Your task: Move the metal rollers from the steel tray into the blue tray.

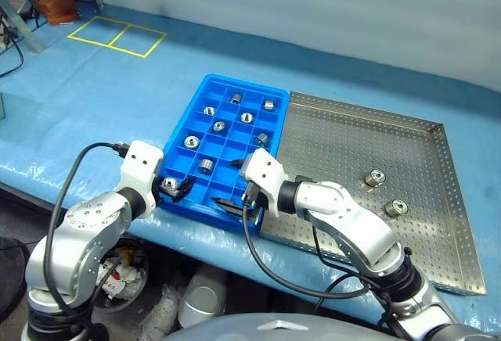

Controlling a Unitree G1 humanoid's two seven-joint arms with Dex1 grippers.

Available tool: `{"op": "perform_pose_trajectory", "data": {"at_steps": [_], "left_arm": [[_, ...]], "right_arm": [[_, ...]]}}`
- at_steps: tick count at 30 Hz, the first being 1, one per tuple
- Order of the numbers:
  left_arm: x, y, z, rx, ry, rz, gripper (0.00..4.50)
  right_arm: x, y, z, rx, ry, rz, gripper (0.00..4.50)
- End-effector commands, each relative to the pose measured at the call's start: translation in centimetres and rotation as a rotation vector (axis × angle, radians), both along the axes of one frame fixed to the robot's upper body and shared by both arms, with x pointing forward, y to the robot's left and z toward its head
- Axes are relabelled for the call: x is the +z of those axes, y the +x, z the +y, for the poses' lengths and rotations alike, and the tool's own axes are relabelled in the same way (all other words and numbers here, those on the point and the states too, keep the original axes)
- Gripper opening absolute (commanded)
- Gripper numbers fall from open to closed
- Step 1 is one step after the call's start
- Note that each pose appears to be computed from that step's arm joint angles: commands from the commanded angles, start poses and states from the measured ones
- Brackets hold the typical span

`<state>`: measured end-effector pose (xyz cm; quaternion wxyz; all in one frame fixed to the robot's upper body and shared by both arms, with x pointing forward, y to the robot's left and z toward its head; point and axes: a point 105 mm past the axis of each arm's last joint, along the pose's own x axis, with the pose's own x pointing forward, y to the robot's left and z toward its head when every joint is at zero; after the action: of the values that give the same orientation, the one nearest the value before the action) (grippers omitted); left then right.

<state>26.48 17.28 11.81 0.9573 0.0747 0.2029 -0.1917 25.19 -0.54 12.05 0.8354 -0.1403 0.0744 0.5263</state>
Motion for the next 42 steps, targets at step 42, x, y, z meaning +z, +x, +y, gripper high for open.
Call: {"op": "perform_pose_trajectory", "data": {"at_steps": [42], "left_arm": [[0.9, -1.2, -13.8, -0.827, -0.21, -0.194, 4.49]], "right_arm": [[0.1, 2.4, -14.1, -0.949, 0.036, -0.016, 4.5]]}}
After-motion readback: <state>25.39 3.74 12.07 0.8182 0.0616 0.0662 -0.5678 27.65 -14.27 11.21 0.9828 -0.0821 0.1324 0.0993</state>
